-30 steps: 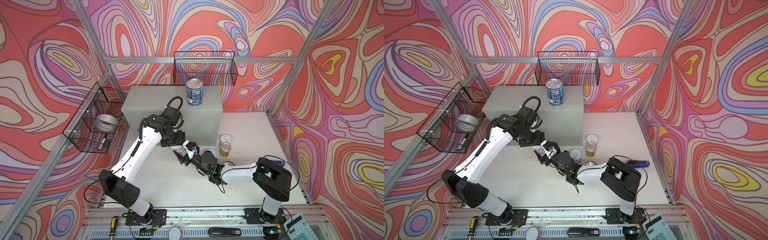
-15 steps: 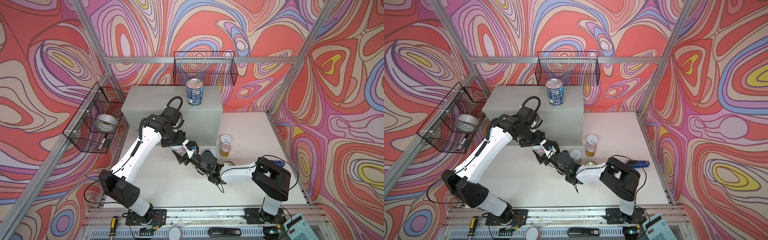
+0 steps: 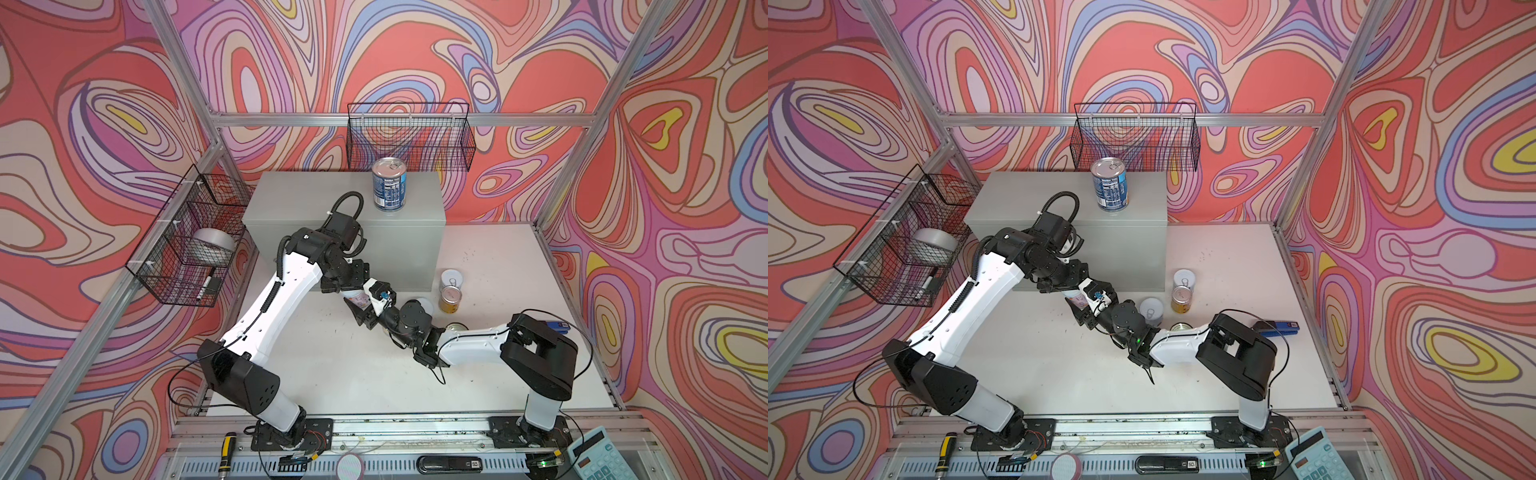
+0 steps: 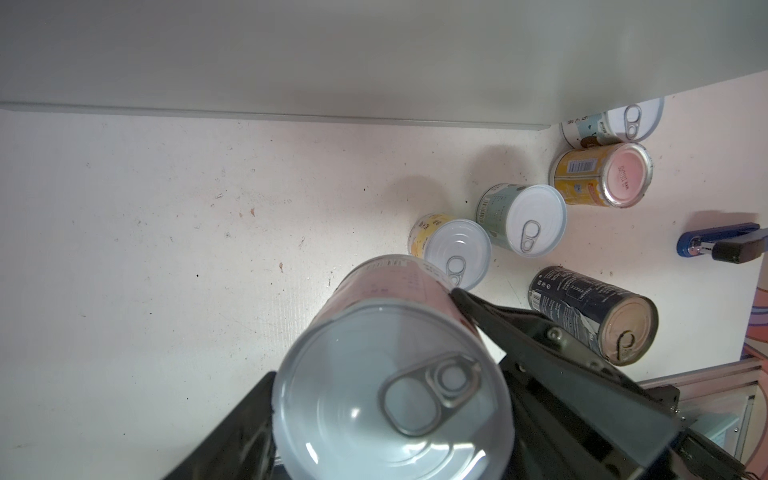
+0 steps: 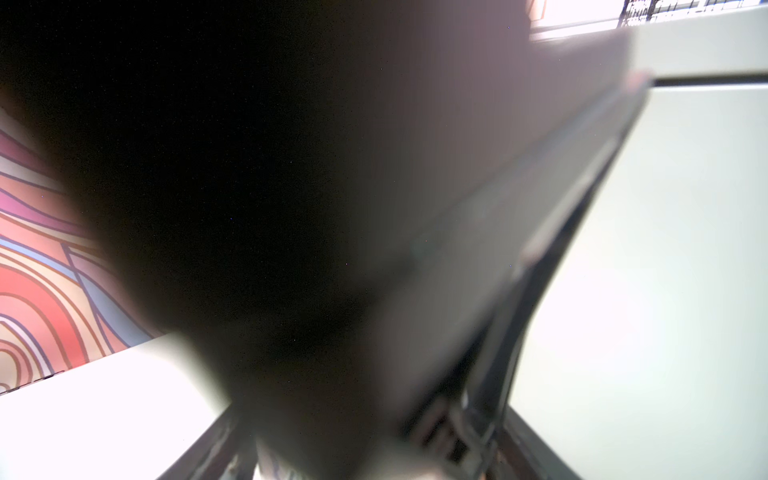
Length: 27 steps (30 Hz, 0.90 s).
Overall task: Place and organize the canned foods onto the counter
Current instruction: 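Close the right gripper on the pink can below the left gripper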
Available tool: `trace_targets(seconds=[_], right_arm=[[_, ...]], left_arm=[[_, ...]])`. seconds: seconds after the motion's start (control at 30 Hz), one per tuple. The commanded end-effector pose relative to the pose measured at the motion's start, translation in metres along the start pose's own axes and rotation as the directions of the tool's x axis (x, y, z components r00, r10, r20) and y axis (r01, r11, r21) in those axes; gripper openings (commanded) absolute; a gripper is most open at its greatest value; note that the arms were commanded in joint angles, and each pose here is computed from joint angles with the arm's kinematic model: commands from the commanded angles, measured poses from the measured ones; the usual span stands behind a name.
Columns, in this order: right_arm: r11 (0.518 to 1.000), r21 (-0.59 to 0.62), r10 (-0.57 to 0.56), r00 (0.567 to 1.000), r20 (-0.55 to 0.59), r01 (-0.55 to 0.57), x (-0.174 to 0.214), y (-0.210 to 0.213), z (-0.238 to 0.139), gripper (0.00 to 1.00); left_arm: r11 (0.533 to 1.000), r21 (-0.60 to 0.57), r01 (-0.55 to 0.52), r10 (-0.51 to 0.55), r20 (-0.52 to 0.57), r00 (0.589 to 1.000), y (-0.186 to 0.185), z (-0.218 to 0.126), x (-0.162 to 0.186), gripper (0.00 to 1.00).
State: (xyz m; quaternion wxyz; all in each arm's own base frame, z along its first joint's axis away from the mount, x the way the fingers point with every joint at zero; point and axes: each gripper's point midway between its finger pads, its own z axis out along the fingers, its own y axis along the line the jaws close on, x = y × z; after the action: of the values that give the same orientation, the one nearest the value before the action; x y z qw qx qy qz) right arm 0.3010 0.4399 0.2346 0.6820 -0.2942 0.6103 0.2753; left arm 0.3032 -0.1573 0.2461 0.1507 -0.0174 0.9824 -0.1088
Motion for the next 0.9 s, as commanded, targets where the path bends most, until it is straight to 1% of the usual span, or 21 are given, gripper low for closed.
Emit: trace_targets(seconds=[0.0, 0.33, 0.4, 0.5, 0.63, 0.7, 0.87], right_arm=[[0.999, -0.019, -0.041, 0.991, -0.126, 0.039, 0.039, 0.007, 0.003, 0.73], [1.000, -0.003, -0.029, 0.995, -0.091, 0.029, 0.025, 0.002, -0.002, 0.65], [1.000, 0.003, -0.027, 0.996, -0.087, 0.028, 0.024, 0.001, -0.003, 0.65], [1.000, 0.012, -0.025, 0.997, -0.076, 0.026, 0.020, -0.001, -0.005, 0.65], [1.000, 0.023, -0.017, 0.998, -0.058, 0.019, 0.010, -0.004, -0.008, 0.65], [1.000, 0.021, -0.016, 0.999, -0.043, 0.017, 0.004, -0.004, -0.010, 0.65], [0.999, 0.027, -0.029, 0.999, -0.033, 0.030, 0.000, -0.006, -0.012, 0.65]], left_arm=[[0.991, 0.128, -0.044, 0.042, 0.019, 0.999, -0.031, -0.019, 0.000, 0.34], [0.989, 0.137, -0.050, 0.048, 0.020, 0.999, -0.034, -0.020, 0.002, 0.33], [0.990, 0.135, -0.051, 0.048, 0.025, 0.999, -0.034, -0.021, 0.002, 0.34], [0.990, 0.127, -0.054, 0.050, 0.035, 0.998, -0.033, -0.022, 0.001, 0.42], [0.992, 0.110, -0.057, 0.055, 0.024, 0.998, -0.030, -0.018, 0.001, 0.58], [0.992, 0.117, -0.054, 0.054, 0.008, 0.999, -0.031, -0.014, 0.002, 0.61], [0.994, 0.102, -0.050, 0.051, -0.007, 0.999, -0.030, -0.009, 0.001, 0.62]])
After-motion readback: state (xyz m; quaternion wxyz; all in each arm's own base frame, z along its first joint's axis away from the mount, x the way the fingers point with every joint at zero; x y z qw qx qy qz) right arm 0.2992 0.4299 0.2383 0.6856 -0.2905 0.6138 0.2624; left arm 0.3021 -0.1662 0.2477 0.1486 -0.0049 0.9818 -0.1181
